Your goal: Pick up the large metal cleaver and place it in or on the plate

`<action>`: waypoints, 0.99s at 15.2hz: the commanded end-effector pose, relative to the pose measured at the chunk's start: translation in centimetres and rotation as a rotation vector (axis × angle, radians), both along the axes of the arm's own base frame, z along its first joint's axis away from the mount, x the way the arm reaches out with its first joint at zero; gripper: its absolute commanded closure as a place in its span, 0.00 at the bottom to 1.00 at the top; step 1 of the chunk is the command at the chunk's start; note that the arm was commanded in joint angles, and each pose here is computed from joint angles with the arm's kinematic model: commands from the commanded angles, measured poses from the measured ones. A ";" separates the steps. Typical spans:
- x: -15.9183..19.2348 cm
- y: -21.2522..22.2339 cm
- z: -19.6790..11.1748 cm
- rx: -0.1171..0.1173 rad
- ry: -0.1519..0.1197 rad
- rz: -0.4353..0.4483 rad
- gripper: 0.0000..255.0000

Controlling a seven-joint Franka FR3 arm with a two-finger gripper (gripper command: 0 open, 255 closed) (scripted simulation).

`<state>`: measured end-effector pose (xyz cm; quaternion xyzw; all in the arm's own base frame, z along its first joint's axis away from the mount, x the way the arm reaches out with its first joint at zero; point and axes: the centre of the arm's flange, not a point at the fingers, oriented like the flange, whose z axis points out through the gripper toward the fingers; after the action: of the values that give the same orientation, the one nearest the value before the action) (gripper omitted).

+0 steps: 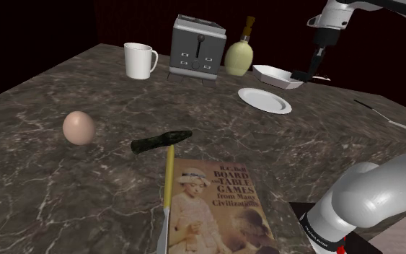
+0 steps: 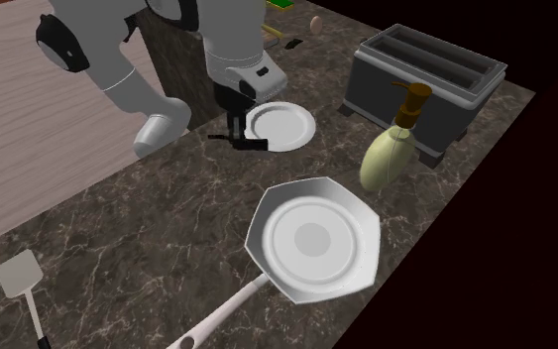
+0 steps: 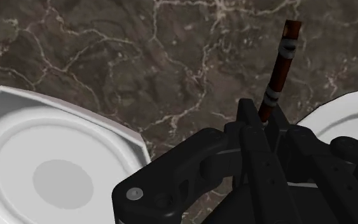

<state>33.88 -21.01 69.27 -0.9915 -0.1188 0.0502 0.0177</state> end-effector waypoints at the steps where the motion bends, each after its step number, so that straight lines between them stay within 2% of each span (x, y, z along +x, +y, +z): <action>1: 0.7 2.4 0.1 0.000 0.000 0.000 1.00; 13: 5.8 17.9 0.8 0.000 0.000 0.000 1.00; 15: 5.8 17.9 -0.3 0.000 0.000 0.000 1.00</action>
<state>39.56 -3.67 69.37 -0.9914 -0.1192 0.0506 0.0176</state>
